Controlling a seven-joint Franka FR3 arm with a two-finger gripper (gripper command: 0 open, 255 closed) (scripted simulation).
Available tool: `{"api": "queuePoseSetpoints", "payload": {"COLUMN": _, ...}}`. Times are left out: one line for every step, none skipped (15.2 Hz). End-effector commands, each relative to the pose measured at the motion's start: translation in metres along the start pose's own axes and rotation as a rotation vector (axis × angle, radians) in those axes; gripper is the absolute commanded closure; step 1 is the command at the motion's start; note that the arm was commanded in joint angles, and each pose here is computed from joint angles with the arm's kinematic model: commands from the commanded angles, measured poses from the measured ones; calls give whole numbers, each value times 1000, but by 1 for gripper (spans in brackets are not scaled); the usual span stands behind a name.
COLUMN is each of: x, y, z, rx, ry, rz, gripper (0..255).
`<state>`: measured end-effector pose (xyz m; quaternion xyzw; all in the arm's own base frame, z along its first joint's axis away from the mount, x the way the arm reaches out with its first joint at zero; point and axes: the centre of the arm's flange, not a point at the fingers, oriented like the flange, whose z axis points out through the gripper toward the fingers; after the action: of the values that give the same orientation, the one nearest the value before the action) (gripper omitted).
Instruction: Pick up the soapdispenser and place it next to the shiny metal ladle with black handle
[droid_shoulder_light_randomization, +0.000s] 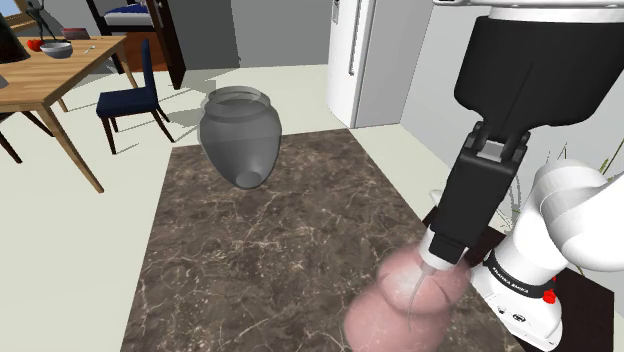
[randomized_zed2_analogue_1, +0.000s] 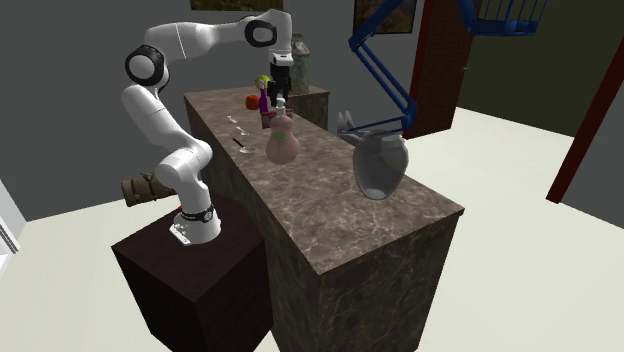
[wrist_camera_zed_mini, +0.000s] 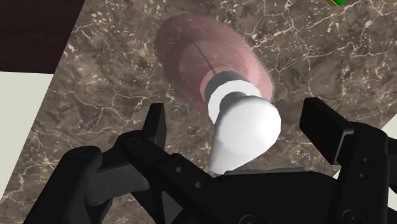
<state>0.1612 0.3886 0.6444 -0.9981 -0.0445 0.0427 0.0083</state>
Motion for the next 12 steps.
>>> {"api": "queuePoseSetpoints", "payload": {"x": 0, "y": 0, "z": 0, "rx": 0, "ry": 0, "rz": 0, "gripper": 0}}
{"api": "queuePoseSetpoints", "payload": {"x": 0, "y": 0, "z": -13, "rx": 0, "ry": 0, "rz": 0, "gripper": 0}}
{"api": "queuePoseSetpoints", "payload": {"x": 0, "y": 0, "z": -26, "rx": 0, "ry": 0, "rz": 0, "gripper": 0}}
{"api": "queuePoseSetpoints", "payload": {"x": 0, "y": 0, "z": -40, "rx": 0, "ry": 0, "rz": 0, "gripper": 0}}
{"api": "queuePoseSetpoints", "payload": {"x": 0, "y": 0, "z": -50, "rx": 0, "ry": 0, "rz": 0, "gripper": 0}}
{"api": "queuePoseSetpoints", "payload": {"x": 0, "y": 0, "z": -50, "rx": 0, "ry": 0, "rz": 0, "gripper": 0}}
{"api": "queuePoseSetpoints", "payload": {"x": 0, "y": 0, "z": -50, "rx": 0, "ry": 0, "rz": 0, "gripper": 0}}
{"api": "queuePoseSetpoints", "payload": {"x": 0, "y": 0, "z": -50, "rx": 0, "ry": 0, "rz": 0, "gripper": 0}}
{"api": "queuePoseSetpoints", "payload": {"x": 0, "y": 0, "z": -50, "rx": 0, "ry": 0, "rz": 0, "gripper": 0}}
{"api": "queuePoseSetpoints", "payload": {"x": 0, "y": 0, "z": -50, "rx": 0, "ry": 0, "rz": 0, "gripper": 0}}
{"api": "queuePoseSetpoints", "payload": {"x": 0, "y": 0, "z": -50, "rx": 0, "ry": 0, "rz": 0, "gripper": 0}}
{"api": "queuePoseSetpoints", "payload": {"x": 0, "y": 0, "z": -50, "rx": 0, "ry": 0, "rz": 0, "gripper": 0}}
